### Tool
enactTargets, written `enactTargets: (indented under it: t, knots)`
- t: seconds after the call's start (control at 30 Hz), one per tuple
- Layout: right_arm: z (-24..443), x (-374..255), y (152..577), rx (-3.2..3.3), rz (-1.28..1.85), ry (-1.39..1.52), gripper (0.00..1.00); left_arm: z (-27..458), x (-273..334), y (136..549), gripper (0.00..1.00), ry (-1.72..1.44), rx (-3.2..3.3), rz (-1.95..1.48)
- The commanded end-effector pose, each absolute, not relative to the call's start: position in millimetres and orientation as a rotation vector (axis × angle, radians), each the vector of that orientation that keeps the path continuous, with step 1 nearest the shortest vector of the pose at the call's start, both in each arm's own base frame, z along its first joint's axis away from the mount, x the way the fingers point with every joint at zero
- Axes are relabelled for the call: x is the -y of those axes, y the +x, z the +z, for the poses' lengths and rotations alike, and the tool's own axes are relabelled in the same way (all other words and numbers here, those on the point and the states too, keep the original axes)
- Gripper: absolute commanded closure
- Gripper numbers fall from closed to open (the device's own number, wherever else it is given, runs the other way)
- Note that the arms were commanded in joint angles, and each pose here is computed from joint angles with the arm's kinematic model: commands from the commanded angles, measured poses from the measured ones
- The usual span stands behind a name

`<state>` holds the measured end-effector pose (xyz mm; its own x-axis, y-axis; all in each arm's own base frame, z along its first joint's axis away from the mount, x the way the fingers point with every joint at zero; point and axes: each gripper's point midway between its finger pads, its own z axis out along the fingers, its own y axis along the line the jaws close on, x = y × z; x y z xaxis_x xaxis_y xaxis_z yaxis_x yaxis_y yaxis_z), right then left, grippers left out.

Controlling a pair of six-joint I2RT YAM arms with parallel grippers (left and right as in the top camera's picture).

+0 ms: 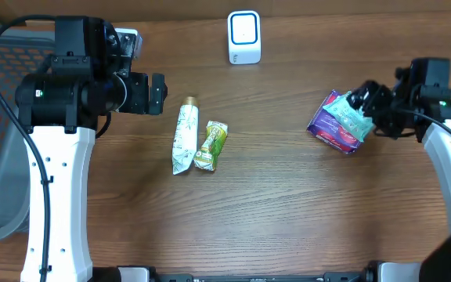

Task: Scan the item barcode
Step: 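Carry the green wipes pack right and drop it on the purple pack, then move the right gripper to the yellow Pokka pouch and grasp it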

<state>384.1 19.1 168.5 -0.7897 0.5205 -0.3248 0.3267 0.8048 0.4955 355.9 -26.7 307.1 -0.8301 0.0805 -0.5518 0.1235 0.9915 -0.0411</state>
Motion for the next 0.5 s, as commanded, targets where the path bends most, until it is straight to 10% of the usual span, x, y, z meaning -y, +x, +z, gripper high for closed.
enactTargets:
  t: [0.0,0.47]
  knots:
    - [223.1,-56.1,385.9,-2.459,0.641,0.397,0.11,309.3,28.1,357.3,0.00,0.137,-2.547,-0.116]
    - [156.7,-256.6,382.5,-2.603,0.912,0.045,0.13,309.3,28.1,357.3,0.01,0.137,-2.548,-0.115]
